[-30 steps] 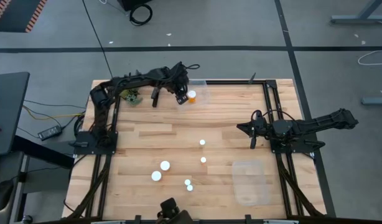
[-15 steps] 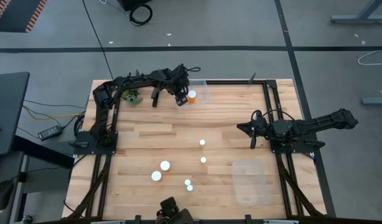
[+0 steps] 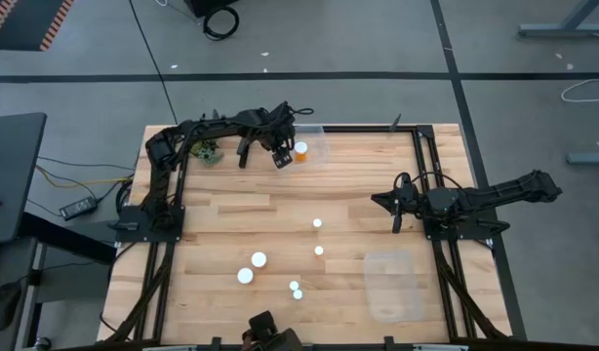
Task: Pick and place medicine bottles into bin by pill shape (circle, oval)
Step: Put the big orange pill bottle into the top transparent bin, then adjust the big orange pill bottle in the transparent bin
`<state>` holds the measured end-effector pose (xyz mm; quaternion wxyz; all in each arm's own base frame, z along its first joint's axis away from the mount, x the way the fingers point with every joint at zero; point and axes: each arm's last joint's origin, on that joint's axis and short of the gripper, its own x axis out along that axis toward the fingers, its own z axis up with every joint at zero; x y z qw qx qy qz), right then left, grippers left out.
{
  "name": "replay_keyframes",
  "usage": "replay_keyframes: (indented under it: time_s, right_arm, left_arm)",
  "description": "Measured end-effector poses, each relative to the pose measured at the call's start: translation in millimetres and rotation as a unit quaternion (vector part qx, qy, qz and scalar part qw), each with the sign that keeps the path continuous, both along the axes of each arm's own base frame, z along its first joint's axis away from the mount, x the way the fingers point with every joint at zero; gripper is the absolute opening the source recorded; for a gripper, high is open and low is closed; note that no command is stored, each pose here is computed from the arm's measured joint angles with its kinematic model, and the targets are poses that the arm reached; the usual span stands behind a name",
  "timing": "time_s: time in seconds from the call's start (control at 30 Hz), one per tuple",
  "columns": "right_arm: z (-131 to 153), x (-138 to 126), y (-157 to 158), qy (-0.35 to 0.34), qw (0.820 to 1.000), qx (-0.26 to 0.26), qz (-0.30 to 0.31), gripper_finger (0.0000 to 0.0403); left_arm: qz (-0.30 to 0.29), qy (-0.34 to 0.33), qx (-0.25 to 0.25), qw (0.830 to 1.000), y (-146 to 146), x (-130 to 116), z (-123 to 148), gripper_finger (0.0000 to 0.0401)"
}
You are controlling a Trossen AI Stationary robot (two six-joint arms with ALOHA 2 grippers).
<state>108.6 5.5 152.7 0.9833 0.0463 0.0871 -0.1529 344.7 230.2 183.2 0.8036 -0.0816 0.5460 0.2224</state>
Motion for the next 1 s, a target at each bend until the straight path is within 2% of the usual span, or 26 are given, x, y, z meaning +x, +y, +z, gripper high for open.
replay_keyframes:
  time_s: [0.2,0.37,0.67,1.0]
  right_arm:
    - [0.0,0.0,0.0,0.0,1.0,0.0,0.0,0.0037]
    - [0.0,0.0,0.0,0.0,1.0,0.0,0.0,0.0037]
    - [0.0,0.0,0.0,0.0,1.0,0.0,0.0,0.0037]
    - [-0.1,0.0,0.0,0.0,1.0,0.0,0.0,0.0037]
  left_arm:
    - [0.0,-0.001,0.001,1.0,0.2,0.1,0.3,0.0267]
    - [-0.03,-0.001,0.025,0.999,0.4,4.7,6.1,0.0281]
    - [-0.095,-0.014,0.071,0.993,-10.3,23.6,27.0,0.0281]
    - [-0.101,0.019,0.064,0.993,-13.5,33.1,-0.4,0.0267]
